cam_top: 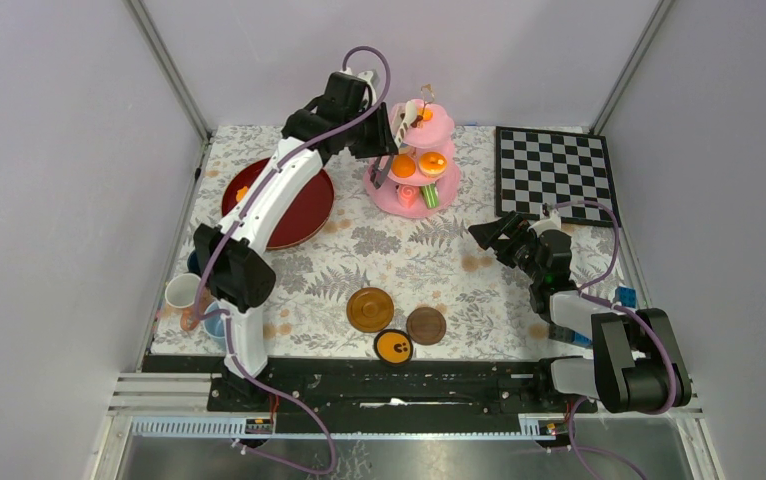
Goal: Serve the afternoon tea
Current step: Place the desert on the desert table.
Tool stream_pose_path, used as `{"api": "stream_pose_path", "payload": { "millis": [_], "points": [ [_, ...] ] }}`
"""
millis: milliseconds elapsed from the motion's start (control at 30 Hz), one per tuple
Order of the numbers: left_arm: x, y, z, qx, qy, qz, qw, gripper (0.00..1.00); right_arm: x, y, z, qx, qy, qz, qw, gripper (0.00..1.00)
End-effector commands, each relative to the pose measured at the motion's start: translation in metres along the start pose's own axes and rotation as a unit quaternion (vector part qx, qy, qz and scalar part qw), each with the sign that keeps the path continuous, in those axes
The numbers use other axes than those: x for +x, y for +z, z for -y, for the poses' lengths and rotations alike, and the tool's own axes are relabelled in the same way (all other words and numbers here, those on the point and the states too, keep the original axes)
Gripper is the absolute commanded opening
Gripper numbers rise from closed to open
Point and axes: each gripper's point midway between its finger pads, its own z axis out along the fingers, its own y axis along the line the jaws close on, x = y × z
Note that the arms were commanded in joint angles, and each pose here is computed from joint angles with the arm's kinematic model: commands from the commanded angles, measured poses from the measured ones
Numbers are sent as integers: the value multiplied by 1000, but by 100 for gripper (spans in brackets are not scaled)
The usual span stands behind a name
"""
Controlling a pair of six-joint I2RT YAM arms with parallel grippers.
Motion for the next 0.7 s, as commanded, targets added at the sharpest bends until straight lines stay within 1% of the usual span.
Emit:
{"api": "stream_pose_path", "payload": {
  "millis": [0, 133, 200, 300, 467, 567, 667],
  "points": [
    [-28, -8, 13, 16, 7, 47, 999, 38, -9, 0, -8, -18, -10, 17, 1000, 98],
    [-35, -11, 14, 16, 9, 55, 998, 39, -9, 0, -8, -18, -9, 17, 1000, 98],
    [-38, -12, 15, 16, 9, 57, 998, 42, -9, 0, -7, -18, -8, 16, 1000, 98],
    [-41, -13, 15, 17, 10, 57, 998, 45, -9, 1, -8, -19, -9, 16, 1000, 98],
    [-43, -15, 17, 20, 12, 60, 998, 46, -9, 1, -8, -19, -9, 17, 1000, 98],
    [-53, -25, 19, 22, 17, 76, 997, 46, -9, 1, -8, -19, -9, 15, 1000, 98],
    [-65, -46, 13, 10, 20, 94, 995, 46, -8, 1, -8, -20, -8, 14, 1000, 98]
  ]
}}
